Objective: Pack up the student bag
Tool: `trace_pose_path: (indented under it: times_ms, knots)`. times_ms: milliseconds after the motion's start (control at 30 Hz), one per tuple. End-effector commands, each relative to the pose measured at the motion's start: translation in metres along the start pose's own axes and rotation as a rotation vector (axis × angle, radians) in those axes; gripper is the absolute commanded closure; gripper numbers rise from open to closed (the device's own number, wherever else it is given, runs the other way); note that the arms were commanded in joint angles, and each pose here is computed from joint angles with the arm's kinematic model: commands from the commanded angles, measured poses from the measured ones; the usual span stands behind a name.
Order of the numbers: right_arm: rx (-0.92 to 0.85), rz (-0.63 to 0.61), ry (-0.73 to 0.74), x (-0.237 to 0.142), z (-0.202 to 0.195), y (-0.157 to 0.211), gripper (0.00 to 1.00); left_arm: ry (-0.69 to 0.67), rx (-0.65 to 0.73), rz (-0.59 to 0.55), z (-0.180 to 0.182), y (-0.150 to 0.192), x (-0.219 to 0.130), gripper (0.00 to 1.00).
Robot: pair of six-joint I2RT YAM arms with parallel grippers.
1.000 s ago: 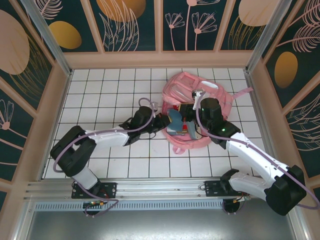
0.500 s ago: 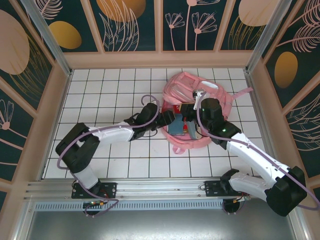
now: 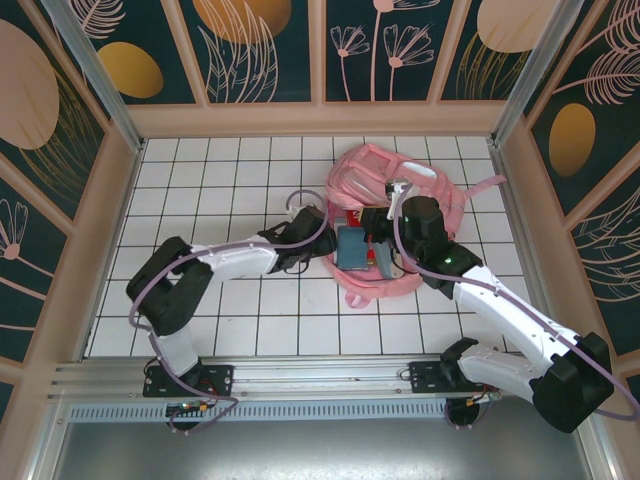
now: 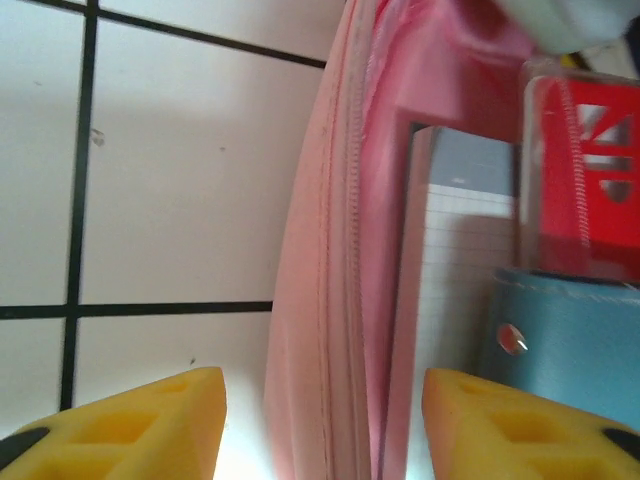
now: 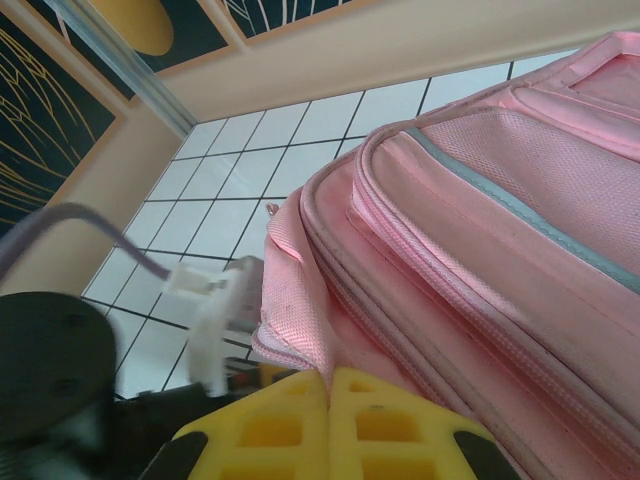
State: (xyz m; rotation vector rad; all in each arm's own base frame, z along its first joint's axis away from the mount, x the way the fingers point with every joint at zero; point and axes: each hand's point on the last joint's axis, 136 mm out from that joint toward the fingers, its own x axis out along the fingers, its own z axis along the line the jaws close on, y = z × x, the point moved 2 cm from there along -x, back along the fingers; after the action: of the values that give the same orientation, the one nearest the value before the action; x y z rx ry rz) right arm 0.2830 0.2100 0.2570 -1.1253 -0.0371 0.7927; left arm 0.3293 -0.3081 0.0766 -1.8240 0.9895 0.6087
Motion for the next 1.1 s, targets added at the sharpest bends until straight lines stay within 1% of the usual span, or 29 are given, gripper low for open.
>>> trace_pose_path:
  times_ms: [0,100,133,267,300,333,433,500,600,667,767,867,900,967,1067]
  knots:
    - [-0.012,-0.095,-0.044,-0.014,0.018,-0.029,1.0,0.005,0.023,0.03,-0.007,0.002,0.007,0.6]
    - [-0.027,-0.099,-0.037,-0.016,0.019,-0.034,1.0,0.027,-0.007,0.014,-0.012,-0.004,-0.001,0.97]
    - [-0.032,-0.1,-0.036,-0.016,0.02,-0.036,1.0,0.022,-0.023,-0.004,-0.012,-0.008,-0.007,1.0]
    - [-0.065,-0.121,-0.026,-0.016,0.025,-0.052,1.0,0.025,-0.064,-0.091,-0.024,-0.038,-0.04,1.0]
    - [-0.074,-0.131,-0.028,-0.016,0.028,-0.059,1.0,0.057,-0.075,-0.129,-0.036,-0.053,-0.058,1.0]
    - [-0.083,-0.136,-0.031,-0.015,0.031,-0.064,1.0,0.068,-0.08,-0.151,-0.042,-0.061,-0.067,1.0]
    - [-0.107,-0.147,-0.041,-0.012,0.04,-0.08,1.0,0.063,-0.089,-0.246,-0.055,-0.094,-0.097,1.0]
    - [-0.12,-0.143,-0.064,-0.006,0.048,-0.089,1.0,0.047,-0.1,-0.319,-0.056,-0.111,-0.12,1.0]
    - [-0.131,-0.117,-0.109,0.006,0.06,-0.095,1.0,0.03,-0.122,-0.388,-0.046,-0.119,-0.145,1.0]
    - [-0.13,-0.089,-0.142,0.017,0.066,-0.093,1.0,0.021,-0.142,-0.408,-0.033,-0.114,-0.155,1.0]
    - [-0.12,-0.049,-0.189,0.036,0.073,-0.091,1.0,0.001,-0.189,-0.408,-0.006,-0.097,-0.163,1.0]
    - [-0.115,-0.023,-0.229,0.055,0.083,-0.092,1.0,0.006,-0.244,-0.379,0.016,-0.074,-0.161,1.0]
    - [-0.117,-0.017,-0.236,0.061,0.086,-0.092,1.0,-0.003,-0.26,-0.358,0.028,-0.061,-0.156,1.0]
    - [-0.124,-0.009,-0.241,0.072,0.092,-0.095,1.0,0.028,-0.293,-0.33,0.035,-0.047,-0.151,1.0]
    - [-0.139,0.002,-0.245,0.086,0.099,-0.096,1.0,0.093,-0.331,-0.292,0.032,-0.027,-0.142,1.0]
